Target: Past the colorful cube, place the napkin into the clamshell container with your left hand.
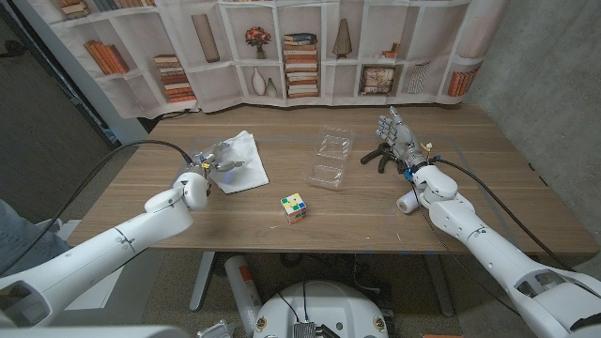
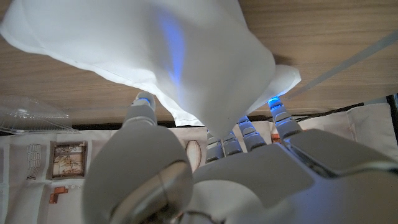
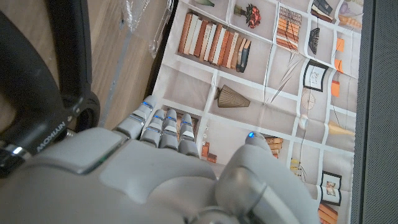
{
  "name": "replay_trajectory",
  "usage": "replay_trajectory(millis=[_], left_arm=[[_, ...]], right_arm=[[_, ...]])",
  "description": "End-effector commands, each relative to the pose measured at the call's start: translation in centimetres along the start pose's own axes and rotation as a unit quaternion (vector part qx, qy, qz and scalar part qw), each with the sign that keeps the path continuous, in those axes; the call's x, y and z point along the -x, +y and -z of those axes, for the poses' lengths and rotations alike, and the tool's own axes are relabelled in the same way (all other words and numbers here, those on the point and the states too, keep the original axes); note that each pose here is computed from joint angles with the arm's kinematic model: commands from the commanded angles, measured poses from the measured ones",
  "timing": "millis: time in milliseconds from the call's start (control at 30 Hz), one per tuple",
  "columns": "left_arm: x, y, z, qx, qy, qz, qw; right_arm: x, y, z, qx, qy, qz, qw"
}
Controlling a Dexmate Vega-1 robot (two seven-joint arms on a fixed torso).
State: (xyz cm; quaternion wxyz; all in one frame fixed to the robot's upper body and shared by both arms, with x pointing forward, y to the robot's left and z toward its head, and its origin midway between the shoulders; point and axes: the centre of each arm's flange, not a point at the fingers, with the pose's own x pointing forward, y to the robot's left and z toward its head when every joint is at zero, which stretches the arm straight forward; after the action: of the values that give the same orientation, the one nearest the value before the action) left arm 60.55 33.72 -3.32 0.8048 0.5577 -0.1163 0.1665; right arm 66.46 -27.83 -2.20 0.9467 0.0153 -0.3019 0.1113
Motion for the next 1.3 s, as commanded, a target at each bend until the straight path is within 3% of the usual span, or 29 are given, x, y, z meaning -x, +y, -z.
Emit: replay_trajectory(millis=[33, 1300], left_arm=[[-0.44, -0.56, -0.16, -0.005, 0.006, 0.009, 1.000], [-0.92, -1.40, -0.56, -0.021, 0.023, -0.001, 1.000]], right_arm=[[-0.01, -0.08, 0.01, -0.002, -0.001, 0.002, 1.0000], [0.02, 0.13, 0.05, -0.004, -0.002, 0.009, 0.9999]])
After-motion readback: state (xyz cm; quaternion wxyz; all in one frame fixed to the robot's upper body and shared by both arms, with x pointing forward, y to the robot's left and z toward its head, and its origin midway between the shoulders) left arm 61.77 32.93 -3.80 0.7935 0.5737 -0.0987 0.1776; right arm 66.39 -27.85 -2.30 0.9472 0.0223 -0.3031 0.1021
